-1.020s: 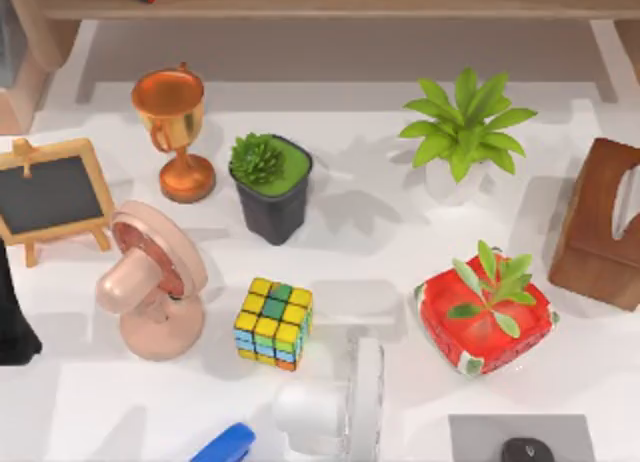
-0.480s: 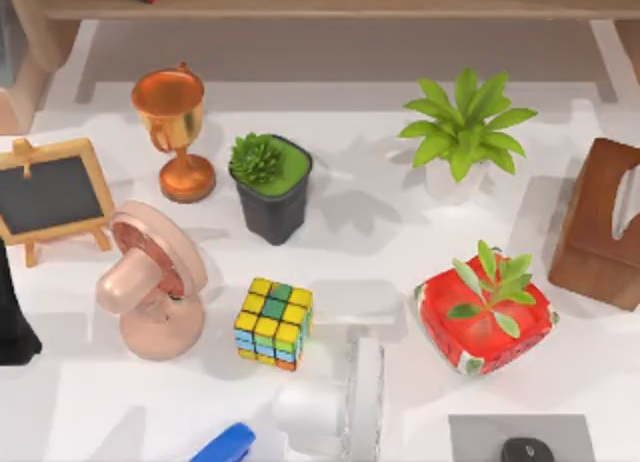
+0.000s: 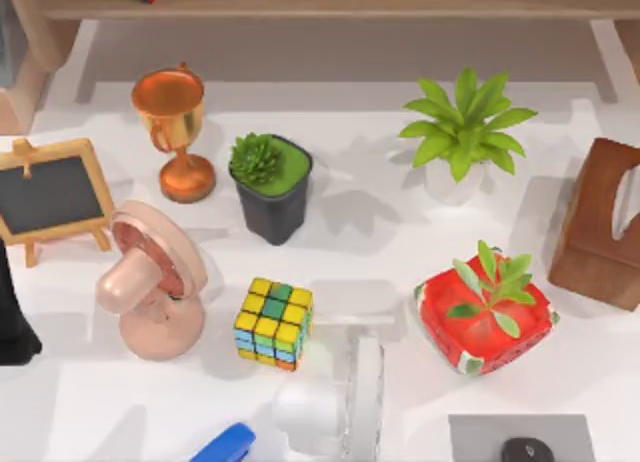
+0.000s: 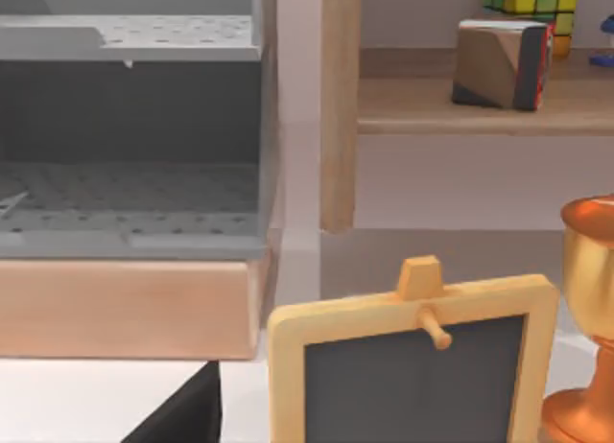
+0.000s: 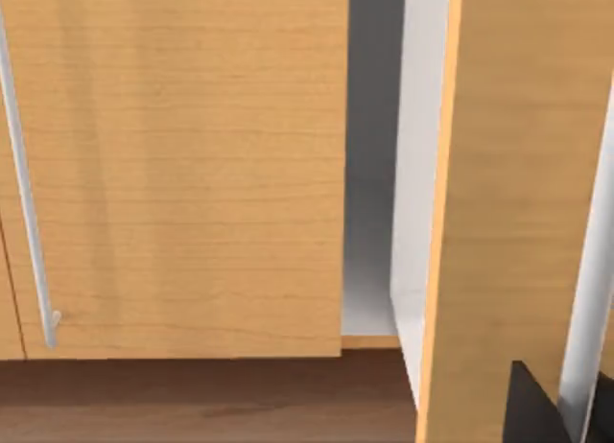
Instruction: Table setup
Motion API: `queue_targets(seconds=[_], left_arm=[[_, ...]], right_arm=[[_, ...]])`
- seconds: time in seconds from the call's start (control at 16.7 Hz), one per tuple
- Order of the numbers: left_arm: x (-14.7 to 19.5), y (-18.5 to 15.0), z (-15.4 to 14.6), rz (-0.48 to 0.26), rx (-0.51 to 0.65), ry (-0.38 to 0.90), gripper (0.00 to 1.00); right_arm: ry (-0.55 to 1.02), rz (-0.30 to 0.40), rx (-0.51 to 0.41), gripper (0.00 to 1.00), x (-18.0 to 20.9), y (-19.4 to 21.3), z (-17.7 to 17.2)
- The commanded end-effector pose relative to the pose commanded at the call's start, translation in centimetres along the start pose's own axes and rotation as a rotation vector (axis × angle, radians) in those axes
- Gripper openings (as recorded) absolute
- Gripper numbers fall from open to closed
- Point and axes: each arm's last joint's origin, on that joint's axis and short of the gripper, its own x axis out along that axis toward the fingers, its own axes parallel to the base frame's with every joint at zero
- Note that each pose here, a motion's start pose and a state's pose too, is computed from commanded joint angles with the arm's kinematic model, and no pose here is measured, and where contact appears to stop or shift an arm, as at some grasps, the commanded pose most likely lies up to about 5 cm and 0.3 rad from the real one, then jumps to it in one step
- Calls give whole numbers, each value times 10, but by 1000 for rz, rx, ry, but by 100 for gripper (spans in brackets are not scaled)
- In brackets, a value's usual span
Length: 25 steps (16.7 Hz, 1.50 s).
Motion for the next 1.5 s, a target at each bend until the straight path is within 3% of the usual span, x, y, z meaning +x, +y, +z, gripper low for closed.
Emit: queue_targets(seconds=[0.36, 0.78, 1.14, 1.5], left_arm=[[0, 0, 0, 0, 0, 0, 100], [0, 0, 0, 0, 0, 0, 100], [0, 0, 0, 0, 0, 0, 100], [0, 0, 0, 0, 0, 0, 100]], right_arm=[[-1, -17, 2, 0, 4, -4, 0], [-3, -14, 0, 0, 60, -4, 1], [-5, -26, 4, 0, 65, -7, 1], [-8, -17, -1, 0, 116, -5, 3]])
